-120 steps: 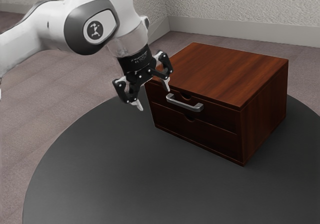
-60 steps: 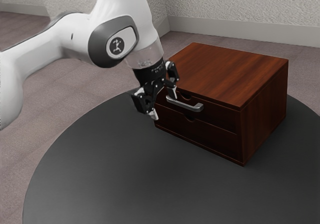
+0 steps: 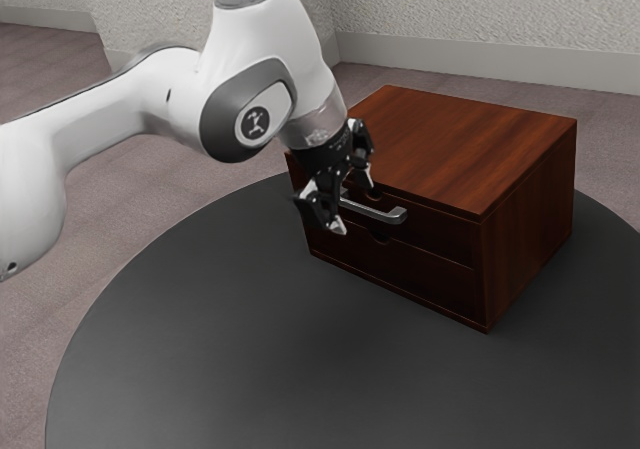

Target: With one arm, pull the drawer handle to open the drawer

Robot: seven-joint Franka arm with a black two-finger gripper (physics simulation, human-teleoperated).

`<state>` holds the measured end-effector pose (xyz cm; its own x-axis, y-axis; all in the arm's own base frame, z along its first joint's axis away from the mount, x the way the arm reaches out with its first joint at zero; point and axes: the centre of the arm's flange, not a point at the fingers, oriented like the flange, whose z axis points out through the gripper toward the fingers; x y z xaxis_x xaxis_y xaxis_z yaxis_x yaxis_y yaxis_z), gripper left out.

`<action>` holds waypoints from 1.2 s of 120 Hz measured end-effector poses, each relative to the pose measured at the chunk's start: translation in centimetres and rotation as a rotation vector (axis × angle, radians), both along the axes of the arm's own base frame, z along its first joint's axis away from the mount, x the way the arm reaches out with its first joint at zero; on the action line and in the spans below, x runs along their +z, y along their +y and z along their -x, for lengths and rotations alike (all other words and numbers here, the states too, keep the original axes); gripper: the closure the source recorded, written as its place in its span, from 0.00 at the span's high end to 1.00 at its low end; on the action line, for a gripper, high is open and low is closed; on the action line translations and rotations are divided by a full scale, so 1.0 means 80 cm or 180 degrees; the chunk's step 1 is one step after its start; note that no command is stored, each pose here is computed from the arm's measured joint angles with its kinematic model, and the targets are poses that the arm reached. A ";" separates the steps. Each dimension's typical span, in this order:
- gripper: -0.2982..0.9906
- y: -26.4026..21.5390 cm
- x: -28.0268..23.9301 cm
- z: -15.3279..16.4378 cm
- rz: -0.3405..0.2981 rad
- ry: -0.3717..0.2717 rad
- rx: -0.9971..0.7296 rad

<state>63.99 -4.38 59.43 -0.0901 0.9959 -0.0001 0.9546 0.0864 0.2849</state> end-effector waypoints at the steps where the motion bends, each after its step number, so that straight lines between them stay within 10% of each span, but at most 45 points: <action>1: 0.68 0.000 0.000 0.000 0.0000 -0.0007 0.0003; 144: 0.67 0.006 -0.018 -0.003 0.0052 0.0019 0.0284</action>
<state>64.22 -3.86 57.96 -0.1785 0.9838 -0.0155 0.9446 0.1758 0.2771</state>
